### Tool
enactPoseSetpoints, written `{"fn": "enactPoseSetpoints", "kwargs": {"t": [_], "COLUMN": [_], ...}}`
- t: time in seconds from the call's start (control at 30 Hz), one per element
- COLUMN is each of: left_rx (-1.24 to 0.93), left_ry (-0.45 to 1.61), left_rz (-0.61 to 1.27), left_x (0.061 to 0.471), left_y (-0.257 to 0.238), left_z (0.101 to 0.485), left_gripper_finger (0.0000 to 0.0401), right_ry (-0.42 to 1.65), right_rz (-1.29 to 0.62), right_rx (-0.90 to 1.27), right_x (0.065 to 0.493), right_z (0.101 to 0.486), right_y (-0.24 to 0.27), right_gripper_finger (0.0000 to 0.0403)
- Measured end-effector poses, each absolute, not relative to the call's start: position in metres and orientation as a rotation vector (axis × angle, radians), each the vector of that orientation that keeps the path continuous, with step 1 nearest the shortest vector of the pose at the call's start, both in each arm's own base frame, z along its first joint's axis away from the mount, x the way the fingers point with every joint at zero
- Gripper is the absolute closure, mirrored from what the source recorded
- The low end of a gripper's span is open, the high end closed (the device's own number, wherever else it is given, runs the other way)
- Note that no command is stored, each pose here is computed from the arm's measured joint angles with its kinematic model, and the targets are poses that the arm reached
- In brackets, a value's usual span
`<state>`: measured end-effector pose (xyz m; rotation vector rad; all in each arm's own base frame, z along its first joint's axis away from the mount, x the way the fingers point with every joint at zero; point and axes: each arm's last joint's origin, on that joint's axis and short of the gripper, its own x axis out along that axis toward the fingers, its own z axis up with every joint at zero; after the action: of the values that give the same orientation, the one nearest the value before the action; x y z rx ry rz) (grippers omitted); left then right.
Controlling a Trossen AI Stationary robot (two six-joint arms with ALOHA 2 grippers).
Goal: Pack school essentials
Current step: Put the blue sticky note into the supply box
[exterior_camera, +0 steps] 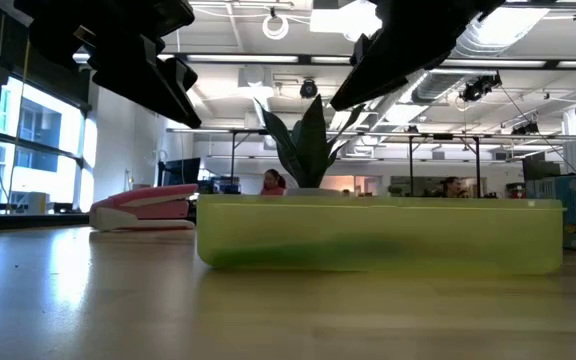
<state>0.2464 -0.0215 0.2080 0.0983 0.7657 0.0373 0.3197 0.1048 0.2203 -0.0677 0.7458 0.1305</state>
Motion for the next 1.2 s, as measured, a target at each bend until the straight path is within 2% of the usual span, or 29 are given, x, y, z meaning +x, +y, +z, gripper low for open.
{"fn": "enactPoseSetpoints", "kwargs": {"t": [0.27,0.47,0.8,1.2], "left_rx": [0.099,0.099,0.134,0.147], "left_ry": [0.767,0.768,0.766,0.718], "left_rz": [0.037,0.037,0.024,0.033], "left_x": [0.246,0.246,0.246,0.237], "left_y": [-0.022,-0.022,-0.022,-0.02], "left_z": [0.208,0.208,0.208,0.223], "left_gripper_finger": [0.027,0.027,0.027,0.027], "right_ry": [0.754,0.854,0.899,0.96], "right_rz": [0.071,-0.072,-0.159,-0.404], "right_rx": [0.023,0.075,0.136,0.169], "right_x": [0.308,0.285,0.266,0.244], "right_z": [0.235,0.242,0.242,0.234], "right_y": [0.101,0.096,0.114,0.117], "right_gripper_finger": [0.0261,0.0261,0.0261,0.0261]}}
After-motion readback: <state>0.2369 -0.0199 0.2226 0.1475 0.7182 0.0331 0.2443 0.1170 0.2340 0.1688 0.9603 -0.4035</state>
